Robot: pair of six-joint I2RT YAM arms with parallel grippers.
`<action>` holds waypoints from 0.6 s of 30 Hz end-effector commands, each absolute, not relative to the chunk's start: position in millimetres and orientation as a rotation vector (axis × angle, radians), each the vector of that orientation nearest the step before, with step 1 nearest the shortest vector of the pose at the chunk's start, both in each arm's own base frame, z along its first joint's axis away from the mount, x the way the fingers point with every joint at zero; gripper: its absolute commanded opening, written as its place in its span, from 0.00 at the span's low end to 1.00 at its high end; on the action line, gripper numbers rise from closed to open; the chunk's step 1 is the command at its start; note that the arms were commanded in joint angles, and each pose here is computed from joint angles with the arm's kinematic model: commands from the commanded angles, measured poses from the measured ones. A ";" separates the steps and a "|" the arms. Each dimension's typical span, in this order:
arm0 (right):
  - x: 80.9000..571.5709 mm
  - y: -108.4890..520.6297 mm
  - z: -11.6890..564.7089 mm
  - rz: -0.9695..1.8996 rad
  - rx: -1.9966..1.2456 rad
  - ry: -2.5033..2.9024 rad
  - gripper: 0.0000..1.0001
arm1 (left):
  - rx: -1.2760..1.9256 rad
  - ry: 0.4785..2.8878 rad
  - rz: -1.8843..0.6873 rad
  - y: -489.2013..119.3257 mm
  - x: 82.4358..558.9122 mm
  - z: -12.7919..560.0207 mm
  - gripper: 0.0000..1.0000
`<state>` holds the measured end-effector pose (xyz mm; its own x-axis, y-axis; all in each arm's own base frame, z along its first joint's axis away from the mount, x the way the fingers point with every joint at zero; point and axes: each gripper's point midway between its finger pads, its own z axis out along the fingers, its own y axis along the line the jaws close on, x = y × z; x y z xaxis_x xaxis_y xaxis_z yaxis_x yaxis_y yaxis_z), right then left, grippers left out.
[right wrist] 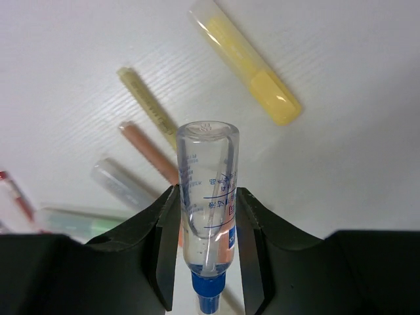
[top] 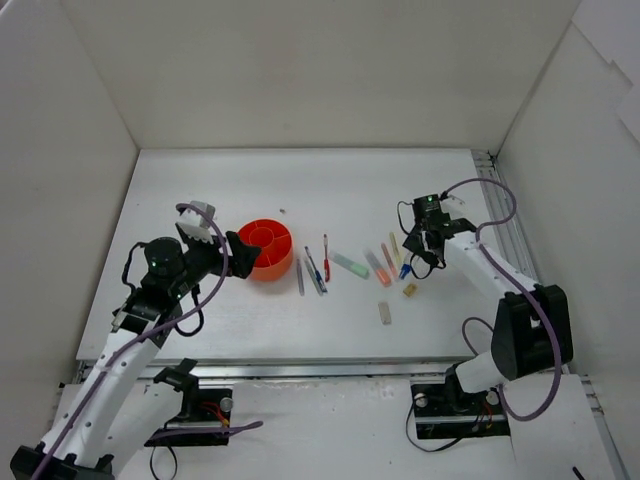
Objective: Sort the stationery into containers
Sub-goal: Pick up the stationery from the center of the board.
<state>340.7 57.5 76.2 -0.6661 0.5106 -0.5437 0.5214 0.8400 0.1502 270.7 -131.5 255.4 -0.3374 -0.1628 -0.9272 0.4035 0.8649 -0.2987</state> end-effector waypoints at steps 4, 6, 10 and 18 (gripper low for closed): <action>340.5 82.0 140.0 0.242 0.779 2.275 0.00 | 0.612 1.633 -0.765 -217.4 256.0 288.0 0.99; 341.7 94.8 146.2 0.299 0.773 2.274 0.00 | 0.762 1.627 -0.782 -252.5 248.3 285.4 0.99; 346.4 123.0 156.2 0.420 0.787 2.216 0.00 | 0.875 1.687 -0.738 -309.7 252.5 266.2 0.99; 349.8 197.8 179.2 1.093 0.927 2.176 0.00 | 0.727 1.673 -0.682 -349.1 274.7 254.4 0.99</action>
<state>339.4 152.7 139.3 -0.5915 0.7139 -0.3747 0.4107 0.6667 0.6220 246.0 -345.1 204.1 -0.2830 0.2832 -0.9163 0.8269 0.5561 -0.0835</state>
